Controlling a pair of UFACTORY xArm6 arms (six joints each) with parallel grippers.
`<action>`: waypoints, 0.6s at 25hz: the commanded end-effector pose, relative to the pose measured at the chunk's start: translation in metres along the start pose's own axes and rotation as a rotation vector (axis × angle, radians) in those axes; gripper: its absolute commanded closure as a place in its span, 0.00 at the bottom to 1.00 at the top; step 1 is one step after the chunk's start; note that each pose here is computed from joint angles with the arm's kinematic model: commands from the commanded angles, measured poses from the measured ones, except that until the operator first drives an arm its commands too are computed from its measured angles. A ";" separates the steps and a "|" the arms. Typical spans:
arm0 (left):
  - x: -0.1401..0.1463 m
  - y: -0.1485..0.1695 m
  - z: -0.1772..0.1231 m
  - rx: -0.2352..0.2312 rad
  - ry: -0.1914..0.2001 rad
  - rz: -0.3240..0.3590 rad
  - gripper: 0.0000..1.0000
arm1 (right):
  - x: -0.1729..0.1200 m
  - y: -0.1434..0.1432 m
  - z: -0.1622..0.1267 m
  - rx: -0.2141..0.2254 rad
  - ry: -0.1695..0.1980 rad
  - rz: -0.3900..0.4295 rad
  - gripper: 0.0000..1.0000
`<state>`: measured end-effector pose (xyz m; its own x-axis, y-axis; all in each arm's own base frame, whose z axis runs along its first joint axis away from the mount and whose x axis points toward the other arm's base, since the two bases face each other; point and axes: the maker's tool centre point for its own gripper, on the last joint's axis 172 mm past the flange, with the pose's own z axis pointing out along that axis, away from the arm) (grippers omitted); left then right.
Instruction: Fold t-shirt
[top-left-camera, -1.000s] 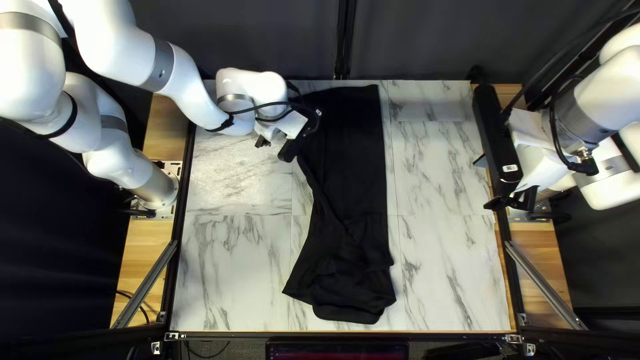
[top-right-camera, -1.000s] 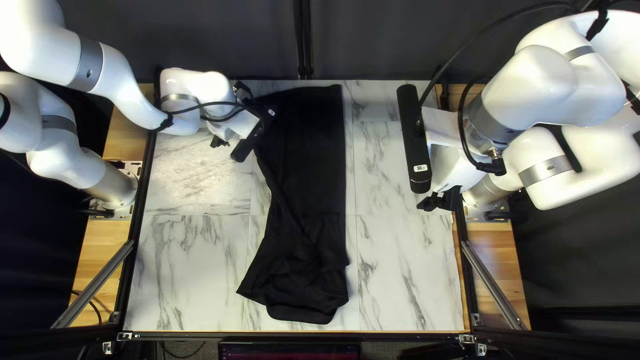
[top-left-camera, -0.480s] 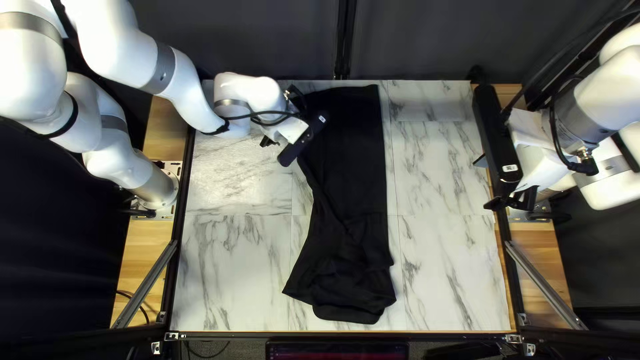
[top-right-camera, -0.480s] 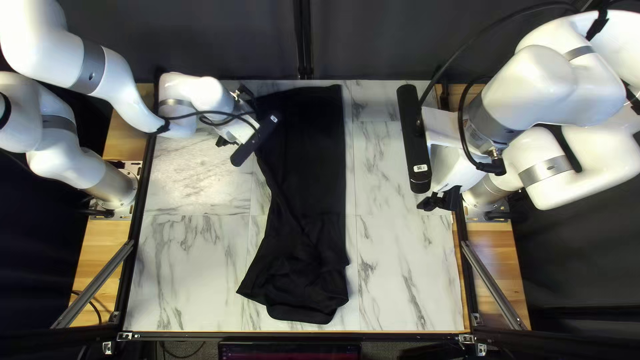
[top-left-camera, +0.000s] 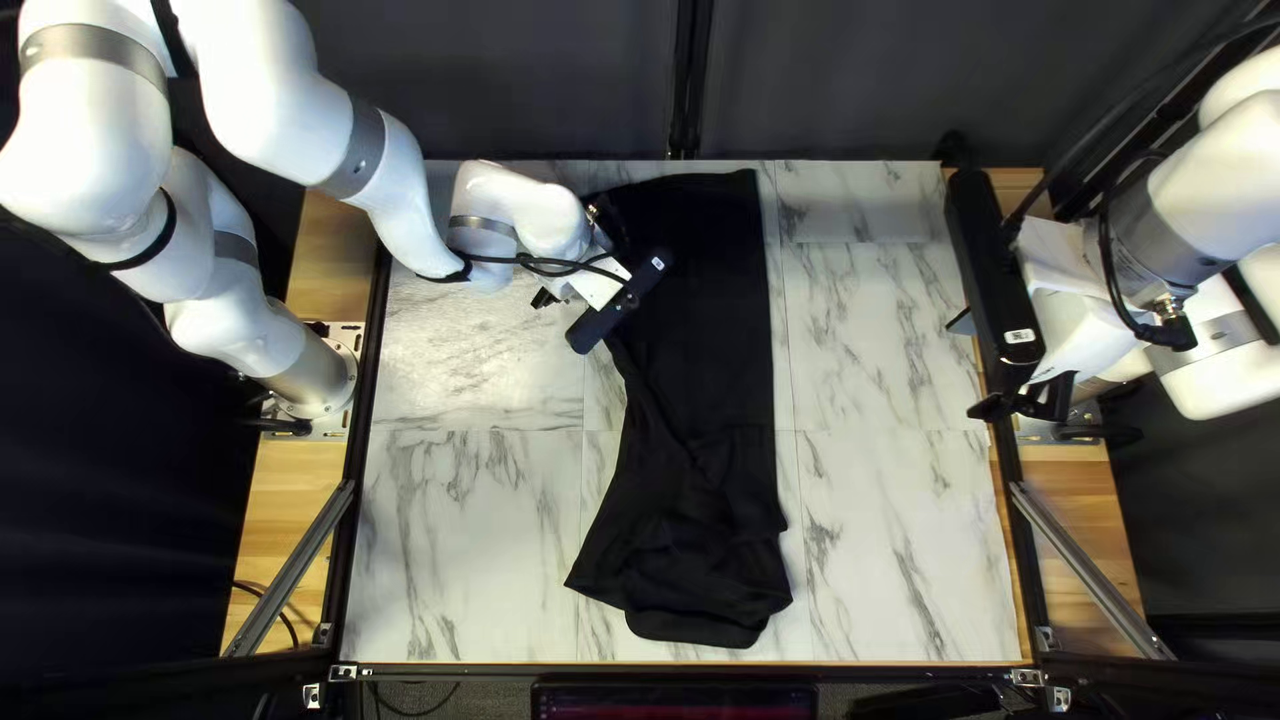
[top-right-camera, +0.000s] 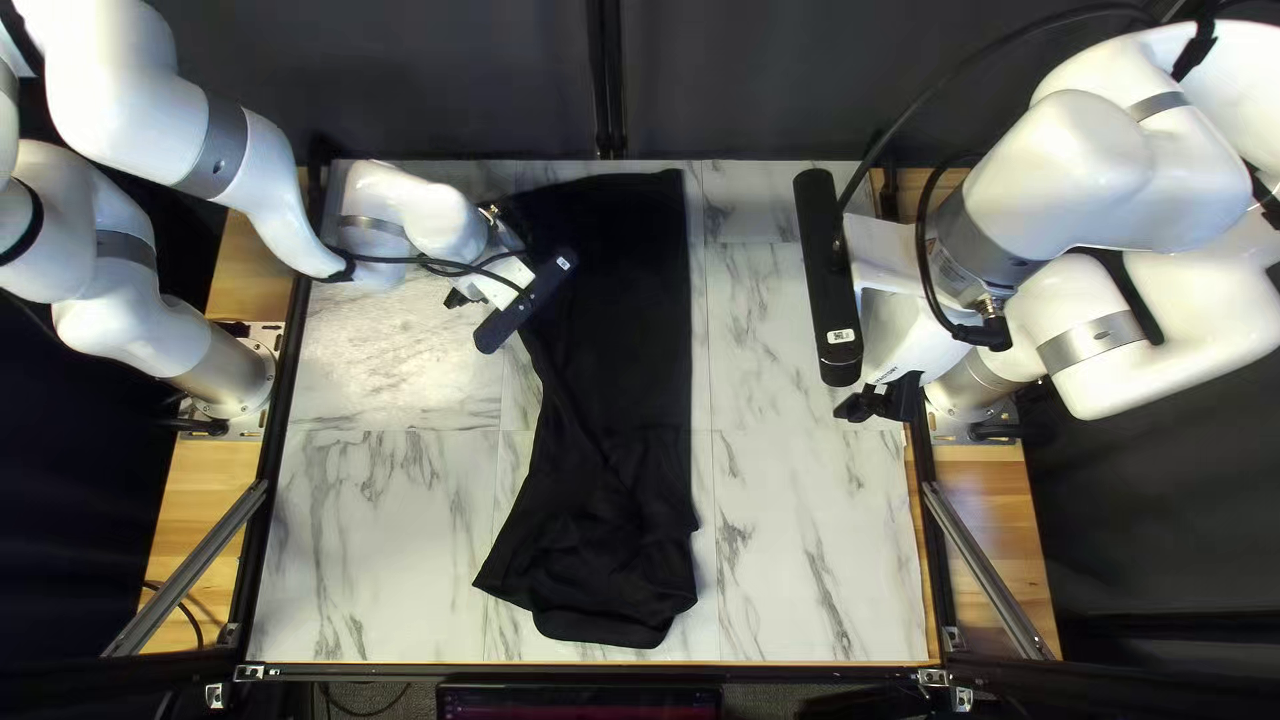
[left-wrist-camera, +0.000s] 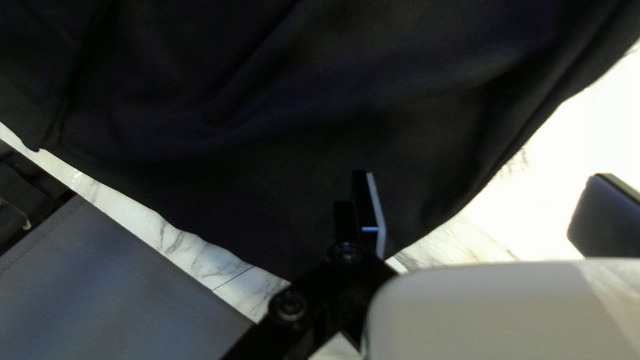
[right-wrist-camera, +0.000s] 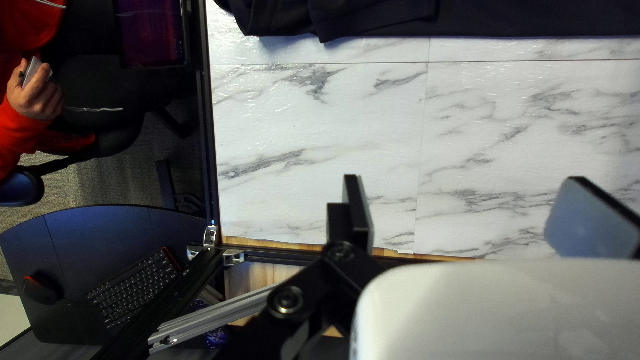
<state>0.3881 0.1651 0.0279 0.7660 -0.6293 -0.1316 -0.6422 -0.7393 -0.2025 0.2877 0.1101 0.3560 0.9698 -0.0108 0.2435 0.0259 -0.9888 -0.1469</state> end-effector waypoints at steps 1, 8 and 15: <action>0.000 -0.001 0.003 -0.016 0.002 -0.011 0.92 | 0.000 0.000 0.000 0.000 0.000 0.000 0.00; -0.004 0.001 -0.001 -0.033 0.002 -0.014 1.00 | 0.000 0.000 0.000 0.000 0.000 0.000 0.00; -0.005 -0.006 -0.029 -0.016 -0.017 0.004 0.98 | 0.000 0.000 0.000 0.000 0.000 0.000 0.00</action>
<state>0.3849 0.1656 0.0501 0.7685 -0.6241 -0.1410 -0.6398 -0.7467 -0.1821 0.2877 0.1101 0.3560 0.9698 -0.0108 0.2435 0.0259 -0.9888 -0.1469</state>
